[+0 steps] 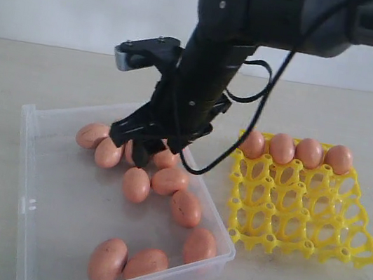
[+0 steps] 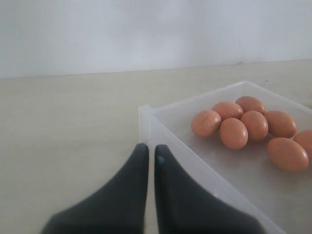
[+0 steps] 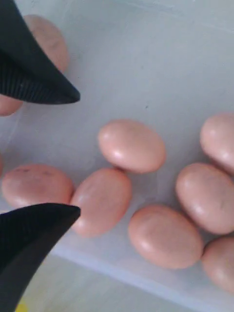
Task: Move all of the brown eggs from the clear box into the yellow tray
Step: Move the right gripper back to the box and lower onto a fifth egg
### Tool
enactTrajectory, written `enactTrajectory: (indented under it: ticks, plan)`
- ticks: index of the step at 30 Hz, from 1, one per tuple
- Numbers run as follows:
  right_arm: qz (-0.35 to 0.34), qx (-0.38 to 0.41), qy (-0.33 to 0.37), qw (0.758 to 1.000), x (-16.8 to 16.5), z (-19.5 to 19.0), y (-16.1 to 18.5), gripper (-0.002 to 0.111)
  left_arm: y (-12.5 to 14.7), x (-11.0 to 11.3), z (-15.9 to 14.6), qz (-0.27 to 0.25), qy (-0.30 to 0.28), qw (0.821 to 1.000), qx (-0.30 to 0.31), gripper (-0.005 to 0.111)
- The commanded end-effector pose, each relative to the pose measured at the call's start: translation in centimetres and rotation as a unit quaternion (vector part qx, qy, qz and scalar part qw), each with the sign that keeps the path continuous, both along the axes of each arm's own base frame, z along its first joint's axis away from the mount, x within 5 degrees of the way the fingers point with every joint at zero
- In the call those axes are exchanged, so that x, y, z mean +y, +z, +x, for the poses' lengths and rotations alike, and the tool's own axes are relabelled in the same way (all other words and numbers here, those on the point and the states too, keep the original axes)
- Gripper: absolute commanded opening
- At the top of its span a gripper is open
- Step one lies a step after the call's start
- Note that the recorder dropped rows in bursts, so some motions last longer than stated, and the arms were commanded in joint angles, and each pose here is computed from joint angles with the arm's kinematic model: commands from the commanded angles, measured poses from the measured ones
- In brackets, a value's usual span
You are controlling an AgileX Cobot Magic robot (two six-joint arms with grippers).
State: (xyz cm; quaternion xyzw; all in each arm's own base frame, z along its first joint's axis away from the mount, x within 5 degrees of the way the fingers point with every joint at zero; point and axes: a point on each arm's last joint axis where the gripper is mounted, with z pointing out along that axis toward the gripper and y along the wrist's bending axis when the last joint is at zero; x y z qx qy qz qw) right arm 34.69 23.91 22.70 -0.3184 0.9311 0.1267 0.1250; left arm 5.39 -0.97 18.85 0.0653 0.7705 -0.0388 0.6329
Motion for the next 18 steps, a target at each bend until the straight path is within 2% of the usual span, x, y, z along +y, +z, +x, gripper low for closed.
enactTrajectory:
  ticks: [1, 7, 18]
  plan:
    - [0.005, 0.007, 0.008, 1.0, 3.2, 0.6, -1.2, 0.052, -0.1, 0.0, 0.0, 0.001, -0.002, 1.0, -0.003, 0.004]
    - [-0.018, 0.038, 0.002, 0.999, 4.5, 1.0, -4.6, 0.052, -0.1, 0.0, 0.0, 0.001, -0.002, 1.0, -0.003, 0.004]
    - [-0.012, 0.019, -0.02, 1.0, 5.0, 2.0, -6.6, 0.052, -0.1, 0.0, 0.0, 0.001, -0.002, 1.0, -0.003, 0.004]
